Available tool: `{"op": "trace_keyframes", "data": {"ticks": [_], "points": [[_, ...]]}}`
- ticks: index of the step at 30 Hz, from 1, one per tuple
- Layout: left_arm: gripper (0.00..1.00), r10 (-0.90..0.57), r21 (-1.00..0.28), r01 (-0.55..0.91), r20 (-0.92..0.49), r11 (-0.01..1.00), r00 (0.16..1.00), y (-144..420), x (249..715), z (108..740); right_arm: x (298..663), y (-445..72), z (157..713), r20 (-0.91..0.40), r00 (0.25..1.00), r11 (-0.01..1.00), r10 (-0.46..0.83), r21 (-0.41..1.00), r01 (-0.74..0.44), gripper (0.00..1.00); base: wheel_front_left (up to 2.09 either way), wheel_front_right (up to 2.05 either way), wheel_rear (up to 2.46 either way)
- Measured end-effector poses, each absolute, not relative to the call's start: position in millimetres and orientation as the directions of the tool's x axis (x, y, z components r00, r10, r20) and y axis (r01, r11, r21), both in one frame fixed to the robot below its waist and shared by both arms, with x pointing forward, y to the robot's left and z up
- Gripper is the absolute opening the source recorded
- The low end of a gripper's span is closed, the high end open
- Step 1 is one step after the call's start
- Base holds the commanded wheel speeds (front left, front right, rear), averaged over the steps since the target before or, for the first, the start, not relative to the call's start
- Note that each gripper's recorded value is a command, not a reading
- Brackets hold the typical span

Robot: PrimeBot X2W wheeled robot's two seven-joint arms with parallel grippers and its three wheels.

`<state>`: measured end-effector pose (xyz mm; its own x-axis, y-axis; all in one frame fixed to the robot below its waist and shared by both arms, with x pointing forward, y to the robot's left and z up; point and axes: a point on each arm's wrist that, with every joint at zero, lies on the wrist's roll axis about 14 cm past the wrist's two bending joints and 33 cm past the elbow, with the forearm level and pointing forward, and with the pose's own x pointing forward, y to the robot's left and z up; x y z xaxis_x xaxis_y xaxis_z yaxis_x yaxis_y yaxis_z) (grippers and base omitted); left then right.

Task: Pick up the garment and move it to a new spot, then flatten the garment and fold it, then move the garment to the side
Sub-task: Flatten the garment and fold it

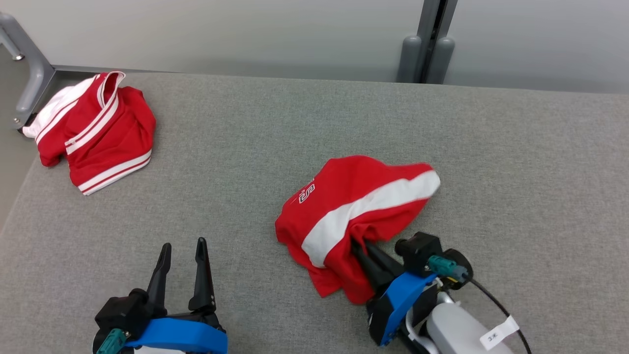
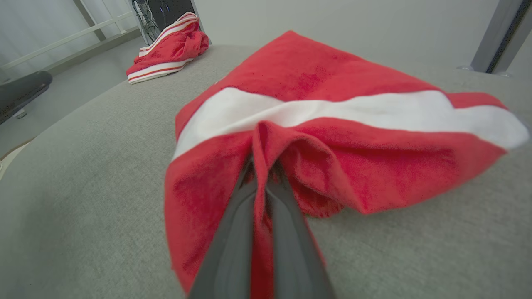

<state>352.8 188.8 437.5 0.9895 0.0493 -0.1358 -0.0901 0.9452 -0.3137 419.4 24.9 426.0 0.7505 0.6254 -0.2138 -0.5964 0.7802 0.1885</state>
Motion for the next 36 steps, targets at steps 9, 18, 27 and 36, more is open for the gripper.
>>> {"op": "trace_keyframes", "data": {"ticks": [9, 18, 27, 36], "points": [[1.0, 0.066, -0.296, -0.09, -0.089, 0.951, 0.994, 196.1, 355.8, 451.7, 361.4, 71.4, 443.1, -0.202, 0.615, 0.647, 0.762, 0.213, -0.732, 0.22, 0.0, 0.0, 0.0], [1.0, 0.061, -0.292, -0.082, -0.083, 0.953, 0.995, 194.6, 354.2, 453.7, 350.1, 68.5, 442.7, -0.209, 0.616, 0.65, 0.76, 0.205, -0.732, 1.0, 0.0, 0.0, 0.0], [1.0, 0.013, -0.298, -0.036, -0.078, 0.954, 0.997, 179.6, 357.8, 454.4, 361.8, 30.6, 462.2, -0.144, 0.735, 0.748, 0.663, 0.177, -0.64, 1.0, 0.0, 0.0, 0.0], [1.0, -0.069, -0.306, 0.024, -0.137, 0.952, 0.988, 155.7, 349.1, 437.2, 388.4, -39.5, 495.0, -0.035, 0.884, 0.879, 0.466, 0.134, -0.458, 1.0, 0.0, 0.0, 0.0]]}}
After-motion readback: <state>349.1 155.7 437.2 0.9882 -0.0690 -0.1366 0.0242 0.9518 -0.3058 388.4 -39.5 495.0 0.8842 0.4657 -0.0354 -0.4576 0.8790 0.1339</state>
